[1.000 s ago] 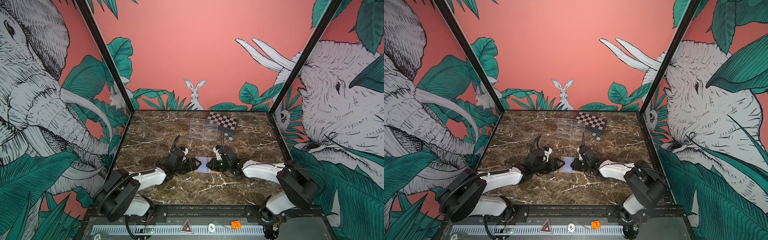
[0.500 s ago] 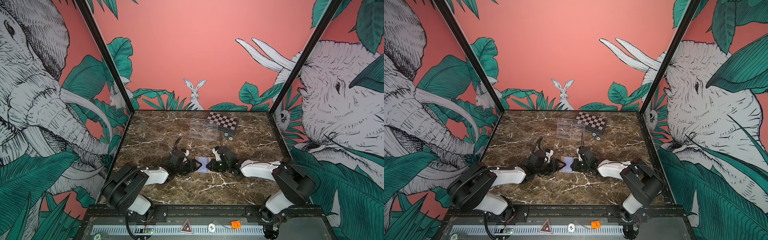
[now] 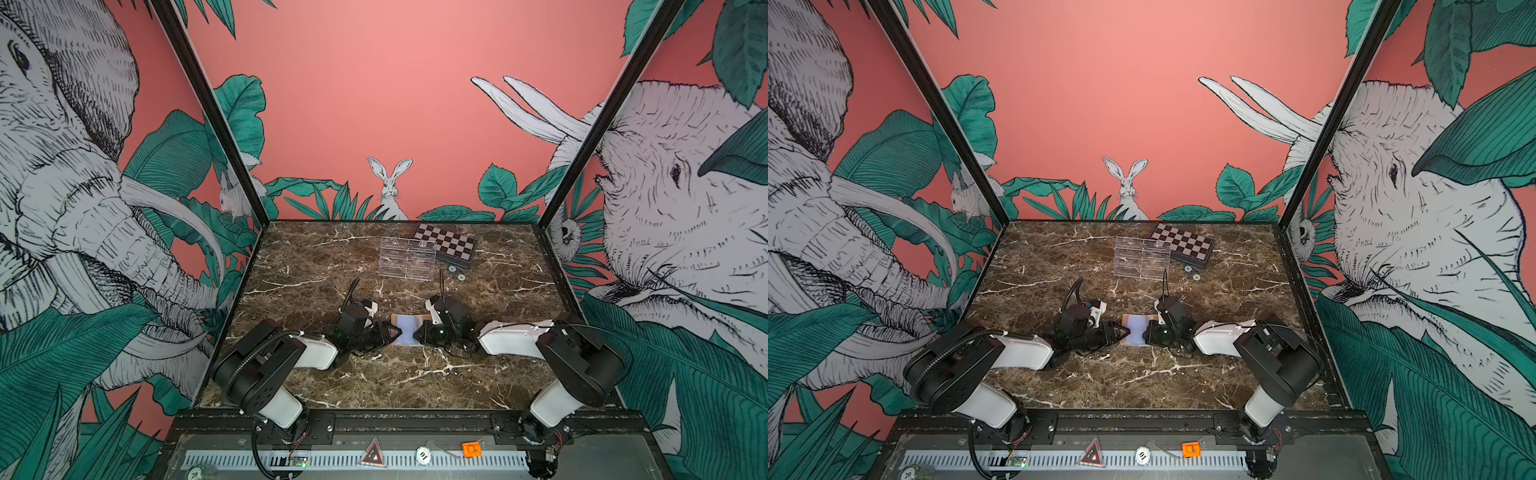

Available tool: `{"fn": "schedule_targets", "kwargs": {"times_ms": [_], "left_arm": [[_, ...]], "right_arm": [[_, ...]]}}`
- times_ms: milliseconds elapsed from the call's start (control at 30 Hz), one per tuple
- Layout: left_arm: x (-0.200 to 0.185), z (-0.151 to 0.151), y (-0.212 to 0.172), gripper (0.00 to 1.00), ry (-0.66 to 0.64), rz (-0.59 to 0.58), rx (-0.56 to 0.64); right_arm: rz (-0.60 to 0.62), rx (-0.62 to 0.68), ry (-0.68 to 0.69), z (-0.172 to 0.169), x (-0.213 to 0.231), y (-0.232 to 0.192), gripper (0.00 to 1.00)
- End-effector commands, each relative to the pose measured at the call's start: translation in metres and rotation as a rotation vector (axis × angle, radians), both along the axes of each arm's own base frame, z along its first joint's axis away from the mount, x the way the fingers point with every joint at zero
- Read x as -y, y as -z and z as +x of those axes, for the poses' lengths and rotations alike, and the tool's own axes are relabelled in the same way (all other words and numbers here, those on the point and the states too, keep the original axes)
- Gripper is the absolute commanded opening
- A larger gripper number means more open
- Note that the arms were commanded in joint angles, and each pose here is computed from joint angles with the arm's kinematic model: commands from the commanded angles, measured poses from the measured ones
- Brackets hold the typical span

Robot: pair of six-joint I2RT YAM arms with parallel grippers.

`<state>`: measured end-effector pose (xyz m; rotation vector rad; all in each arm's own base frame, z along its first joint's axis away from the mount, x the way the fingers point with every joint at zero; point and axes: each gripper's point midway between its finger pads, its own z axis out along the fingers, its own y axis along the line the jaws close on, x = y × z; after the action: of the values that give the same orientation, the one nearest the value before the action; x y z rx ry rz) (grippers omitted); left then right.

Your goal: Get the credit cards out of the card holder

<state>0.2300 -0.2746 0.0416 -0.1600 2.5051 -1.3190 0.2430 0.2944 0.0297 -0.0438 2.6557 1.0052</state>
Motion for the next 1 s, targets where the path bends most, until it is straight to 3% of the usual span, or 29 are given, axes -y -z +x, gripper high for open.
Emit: {"fn": "schedule_targets", "kwargs": {"times_ms": [0, 967], "left_arm": [[0.005, 0.004, -0.017, 0.51, 0.009, -0.054, 0.053], [0.006, 0.003, -0.015, 0.06, 0.019, -0.058, 0.063]], "right_arm": [[-0.017, -0.003, 0.004, -0.002, 0.005, 0.008, 0.1], [-0.013, -0.005, 0.001, -0.003, 0.005, 0.007, 0.11]]}}
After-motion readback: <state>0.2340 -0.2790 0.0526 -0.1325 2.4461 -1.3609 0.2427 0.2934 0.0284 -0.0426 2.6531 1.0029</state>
